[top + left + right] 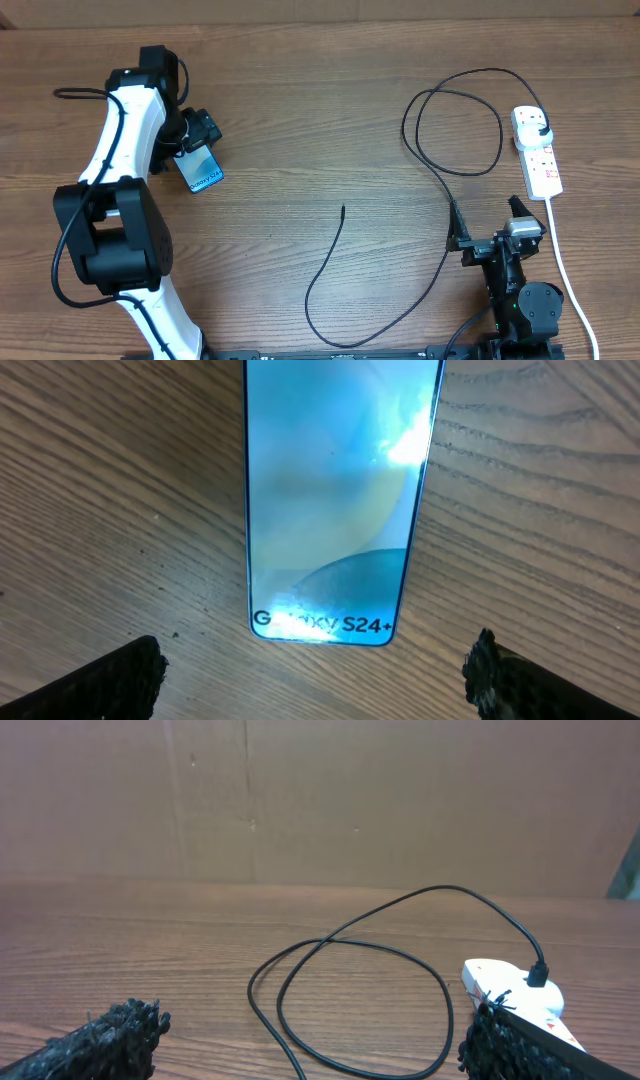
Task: Plug charger to phone and switch on socket
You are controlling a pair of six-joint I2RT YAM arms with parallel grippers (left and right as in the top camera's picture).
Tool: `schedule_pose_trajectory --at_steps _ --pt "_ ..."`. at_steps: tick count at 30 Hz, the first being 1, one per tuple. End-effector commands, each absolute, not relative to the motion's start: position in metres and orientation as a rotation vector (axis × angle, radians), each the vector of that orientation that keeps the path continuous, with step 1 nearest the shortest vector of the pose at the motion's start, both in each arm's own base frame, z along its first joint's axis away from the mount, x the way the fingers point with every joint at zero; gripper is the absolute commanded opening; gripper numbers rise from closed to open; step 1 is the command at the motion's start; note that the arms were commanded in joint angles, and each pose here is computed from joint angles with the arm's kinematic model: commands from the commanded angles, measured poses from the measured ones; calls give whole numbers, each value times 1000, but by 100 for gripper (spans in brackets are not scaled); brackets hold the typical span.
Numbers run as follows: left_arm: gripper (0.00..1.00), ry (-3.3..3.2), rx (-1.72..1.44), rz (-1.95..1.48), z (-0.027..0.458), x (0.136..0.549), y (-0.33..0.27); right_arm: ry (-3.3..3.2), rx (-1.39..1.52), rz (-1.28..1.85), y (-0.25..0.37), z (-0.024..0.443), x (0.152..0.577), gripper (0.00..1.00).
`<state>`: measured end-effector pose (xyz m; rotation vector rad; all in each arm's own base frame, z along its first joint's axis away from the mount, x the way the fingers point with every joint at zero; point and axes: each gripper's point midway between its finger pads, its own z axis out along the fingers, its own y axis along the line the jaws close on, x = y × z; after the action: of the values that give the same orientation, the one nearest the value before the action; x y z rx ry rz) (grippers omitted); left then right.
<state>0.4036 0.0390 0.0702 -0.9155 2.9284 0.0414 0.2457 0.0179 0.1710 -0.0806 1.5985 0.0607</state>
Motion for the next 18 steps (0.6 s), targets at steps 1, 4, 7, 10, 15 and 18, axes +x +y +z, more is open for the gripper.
schedule_pose_trajectory --at_steps 1,4,7,10,15,18 --pt "100 2902 -952 56 68 407 42 1593 -78 51 17 170 246 100" --pt "100 2888 -949 52 67 411 42 1593 -78 51 17 170 246 100" --pt "100 2888 -949 58 66 411 43 1593 -78 51 17 170 246 100" --pt "100 2890 -950 64 64 411 43 1593 -78 51 17 170 246 100" --pt "100 2894 -951 64 60 413 43 1593 -78 51 17 170 246 100" --pt "100 2903 -954 68 53 413 43 1593 -78 51 17 170 246 100"
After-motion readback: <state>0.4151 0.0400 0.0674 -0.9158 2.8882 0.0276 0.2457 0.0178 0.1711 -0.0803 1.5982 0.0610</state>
